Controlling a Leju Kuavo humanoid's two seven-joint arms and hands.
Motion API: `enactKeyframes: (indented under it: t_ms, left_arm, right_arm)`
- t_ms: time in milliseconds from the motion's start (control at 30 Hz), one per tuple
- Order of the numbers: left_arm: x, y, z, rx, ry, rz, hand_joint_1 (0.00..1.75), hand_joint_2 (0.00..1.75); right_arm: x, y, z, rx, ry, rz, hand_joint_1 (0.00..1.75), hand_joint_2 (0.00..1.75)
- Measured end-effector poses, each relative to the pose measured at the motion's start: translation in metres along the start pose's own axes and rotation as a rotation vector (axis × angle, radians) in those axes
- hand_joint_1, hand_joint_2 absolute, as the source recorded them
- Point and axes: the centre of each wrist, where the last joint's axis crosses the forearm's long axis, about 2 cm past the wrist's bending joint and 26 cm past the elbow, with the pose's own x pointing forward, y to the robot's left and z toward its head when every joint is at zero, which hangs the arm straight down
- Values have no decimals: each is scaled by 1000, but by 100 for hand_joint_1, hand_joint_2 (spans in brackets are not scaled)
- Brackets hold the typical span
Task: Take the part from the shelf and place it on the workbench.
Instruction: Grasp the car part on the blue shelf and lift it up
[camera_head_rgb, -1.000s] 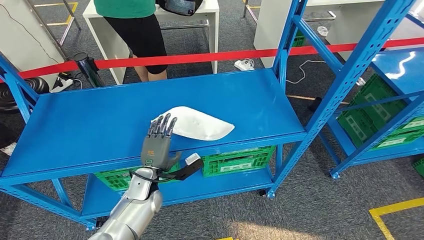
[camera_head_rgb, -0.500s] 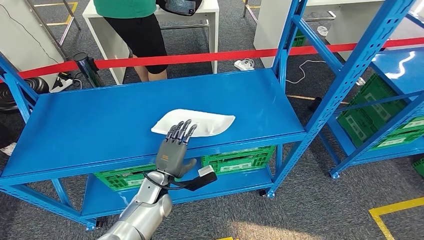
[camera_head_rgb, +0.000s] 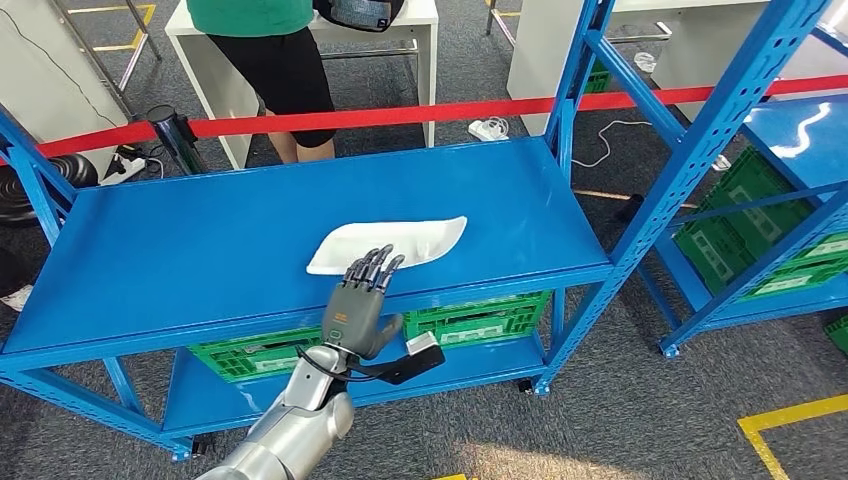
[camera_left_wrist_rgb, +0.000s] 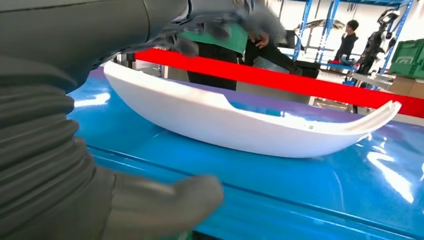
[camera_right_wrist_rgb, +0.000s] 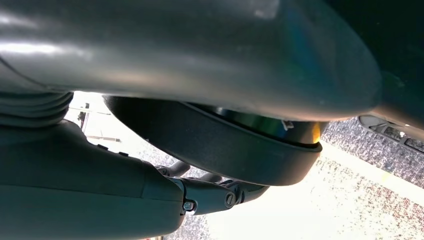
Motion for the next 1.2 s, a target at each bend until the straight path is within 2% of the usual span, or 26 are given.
enactKeyframes:
  t_ms: [33, 67, 133, 167, 233, 367, 533, 567, 667, 700, 733, 867, 1200]
  left_arm:
    - [0, 0, 0, -3, 5, -3, 77, 175]
    - [0, 0, 0, -7, 8, -7, 80, 175]
    - [0, -1, 0, -14, 14, -12, 136, 175]
    - [0, -1, 1, -18, 17, -13, 155, 175]
    - [-1, -2, 2, -26, 22, -13, 151, 175]
    - [-1, -5, 4, -42, 35, -11, 99, 175]
    - [-2, -7, 7, -59, 50, -9, 86, 175]
    - [-2, -8, 7, -62, 51, -8, 78, 175]
    - [-4, -9, 9, -69, 57, -10, 24, 175]
    - [-4, -9, 9, -71, 58, -11, 9, 175]
    - [-5, -9, 10, -72, 59, -11, 2, 175]
    - [-7, -9, 11, -70, 51, 29, 0, 0]
    - [-9, -3, 5, -8, -23, 55, 0, 0]
  right_arm:
    - [0, 0, 0, 0, 0, 0, 0, 0]
    - [0, 0, 0, 0, 0, 0, 0, 0]
    - [0, 0, 0, 0, 0, 0, 0, 0]
    - [0, 0, 0, 0, 0, 0, 0, 0]
    - [0, 0, 0, 1, 0, -1, 0, 0]
    - [0, 0, 0, 2, 1, -3, 0, 0]
    - [0, 0, 0, 3, 1, -6, 0, 0]
    - [0, 0, 0, 3, 1, -6, 0, 0]
    - [0, 0, 0, 3, 1, -7, 0, 0]
    - [0, 0, 0, 3, 1, -7, 0, 0]
    - [0, 0, 0, 3, 1, -7, 0, 0]
    - [0, 0, 0, 4, 2, -10, 0, 0]
    - [0, 0, 0, 5, 2, -10, 0, 0]
